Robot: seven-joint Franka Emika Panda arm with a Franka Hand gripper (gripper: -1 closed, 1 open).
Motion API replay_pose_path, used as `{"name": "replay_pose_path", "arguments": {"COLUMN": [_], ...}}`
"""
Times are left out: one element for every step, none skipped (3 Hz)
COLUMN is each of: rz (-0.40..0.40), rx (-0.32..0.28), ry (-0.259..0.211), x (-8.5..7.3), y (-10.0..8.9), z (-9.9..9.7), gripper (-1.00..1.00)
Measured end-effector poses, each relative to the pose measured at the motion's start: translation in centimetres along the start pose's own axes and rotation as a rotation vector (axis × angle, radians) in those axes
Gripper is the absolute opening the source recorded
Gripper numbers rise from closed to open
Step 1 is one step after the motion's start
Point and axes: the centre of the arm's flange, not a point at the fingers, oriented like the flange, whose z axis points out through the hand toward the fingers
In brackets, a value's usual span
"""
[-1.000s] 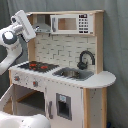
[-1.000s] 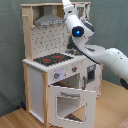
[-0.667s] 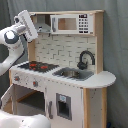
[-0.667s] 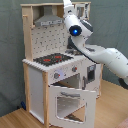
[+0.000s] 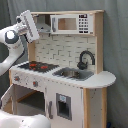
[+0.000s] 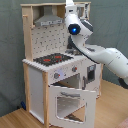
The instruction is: Play with the kitchen
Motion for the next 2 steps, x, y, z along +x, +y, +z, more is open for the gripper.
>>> {"name": "replay_pose_path", "arguments": {"rz": [0.035, 0.061], "rx": [-0.015, -0.034], "ry": [-0.100, -0.213], "x": [-1.2, -2.9], "y": [0.3, 0.6], "z": [0.9, 2.3], "gripper": [-1.00, -1.00]}}
